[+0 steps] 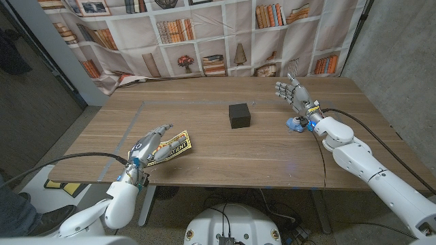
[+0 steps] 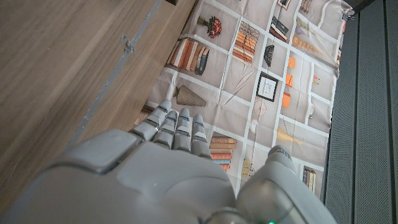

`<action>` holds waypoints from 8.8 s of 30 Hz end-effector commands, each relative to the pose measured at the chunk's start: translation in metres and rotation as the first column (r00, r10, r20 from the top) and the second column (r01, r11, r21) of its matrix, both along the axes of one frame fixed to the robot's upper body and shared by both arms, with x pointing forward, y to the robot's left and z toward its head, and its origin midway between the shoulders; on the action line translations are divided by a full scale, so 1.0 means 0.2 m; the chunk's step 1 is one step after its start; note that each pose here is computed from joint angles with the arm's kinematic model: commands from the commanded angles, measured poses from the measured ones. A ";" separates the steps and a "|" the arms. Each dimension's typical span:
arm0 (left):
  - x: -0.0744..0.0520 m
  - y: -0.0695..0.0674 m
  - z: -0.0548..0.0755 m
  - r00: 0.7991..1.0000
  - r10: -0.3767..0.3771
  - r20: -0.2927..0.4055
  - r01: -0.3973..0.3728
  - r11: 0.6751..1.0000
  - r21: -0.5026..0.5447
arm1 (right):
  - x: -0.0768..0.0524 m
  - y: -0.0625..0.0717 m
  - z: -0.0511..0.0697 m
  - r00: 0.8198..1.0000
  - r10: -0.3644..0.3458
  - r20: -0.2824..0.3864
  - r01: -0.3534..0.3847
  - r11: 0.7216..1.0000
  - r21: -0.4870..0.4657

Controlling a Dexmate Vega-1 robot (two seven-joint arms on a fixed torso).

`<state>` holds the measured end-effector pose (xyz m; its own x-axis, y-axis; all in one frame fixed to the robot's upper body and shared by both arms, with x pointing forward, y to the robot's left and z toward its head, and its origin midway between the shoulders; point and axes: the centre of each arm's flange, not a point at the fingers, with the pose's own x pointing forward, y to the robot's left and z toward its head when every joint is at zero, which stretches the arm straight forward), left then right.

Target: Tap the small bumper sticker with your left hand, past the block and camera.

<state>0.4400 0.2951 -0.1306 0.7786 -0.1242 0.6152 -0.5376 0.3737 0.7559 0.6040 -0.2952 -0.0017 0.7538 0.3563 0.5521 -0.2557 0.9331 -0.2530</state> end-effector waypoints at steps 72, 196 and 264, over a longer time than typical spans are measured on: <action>0.28 -0.15 -0.10 0.949 0.143 -0.280 -0.087 0.975 0.204 | -0.03 -0.07 -0.04 0.999 -0.036 -0.034 0.036 0.999 -0.007; 0.13 -0.13 -0.12 0.957 0.132 -0.259 -0.130 0.991 0.027 | 0.05 -0.06 0.02 1.000 -0.020 -0.008 0.020 1.000 -0.007; 0.15 -0.10 -0.17 0.963 0.056 -0.265 -0.073 0.996 -0.055 | -0.03 -0.06 -0.07 0.999 -0.053 -0.006 0.053 0.998 0.024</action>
<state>0.4779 0.2715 -0.1853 0.9511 -0.0176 0.3084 -0.2815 0.3616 0.8888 0.6024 -0.3074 -0.0095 0.7892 0.3045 0.5333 -0.2019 0.9488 -0.2429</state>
